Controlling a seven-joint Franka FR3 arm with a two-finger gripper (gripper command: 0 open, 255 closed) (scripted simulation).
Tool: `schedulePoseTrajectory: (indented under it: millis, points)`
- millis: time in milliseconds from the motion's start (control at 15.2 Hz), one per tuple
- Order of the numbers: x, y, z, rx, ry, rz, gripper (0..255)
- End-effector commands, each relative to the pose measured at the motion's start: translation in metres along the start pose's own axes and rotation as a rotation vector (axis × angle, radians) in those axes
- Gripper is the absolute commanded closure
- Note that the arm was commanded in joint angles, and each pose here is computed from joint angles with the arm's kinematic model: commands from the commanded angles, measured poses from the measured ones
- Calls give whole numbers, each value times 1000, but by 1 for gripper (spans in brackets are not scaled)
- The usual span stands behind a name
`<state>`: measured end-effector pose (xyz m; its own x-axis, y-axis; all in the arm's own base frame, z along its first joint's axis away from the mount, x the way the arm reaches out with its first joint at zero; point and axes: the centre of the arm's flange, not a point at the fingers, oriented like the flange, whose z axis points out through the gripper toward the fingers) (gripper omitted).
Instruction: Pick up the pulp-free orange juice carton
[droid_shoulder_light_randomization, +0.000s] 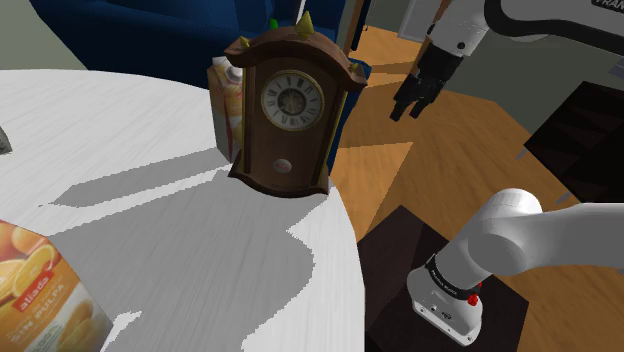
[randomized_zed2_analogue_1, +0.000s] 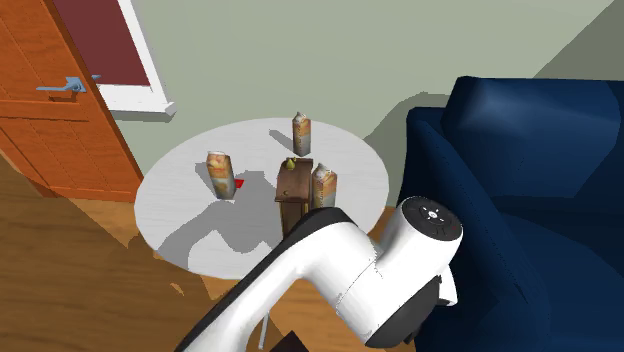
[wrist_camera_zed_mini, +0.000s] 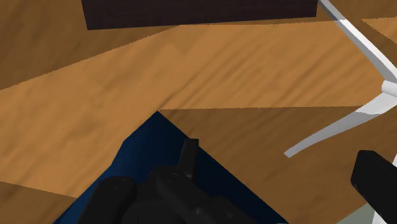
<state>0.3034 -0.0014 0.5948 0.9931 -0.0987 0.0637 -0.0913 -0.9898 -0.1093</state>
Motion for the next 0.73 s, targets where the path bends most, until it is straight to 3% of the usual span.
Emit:
schedulePoseTrajectory:
  millis: [0, 660]
  points:
    - [0, 0, 0, 0, 0, 0, 0]
    - [36, -129, -15, -43, 71, -3, 0]
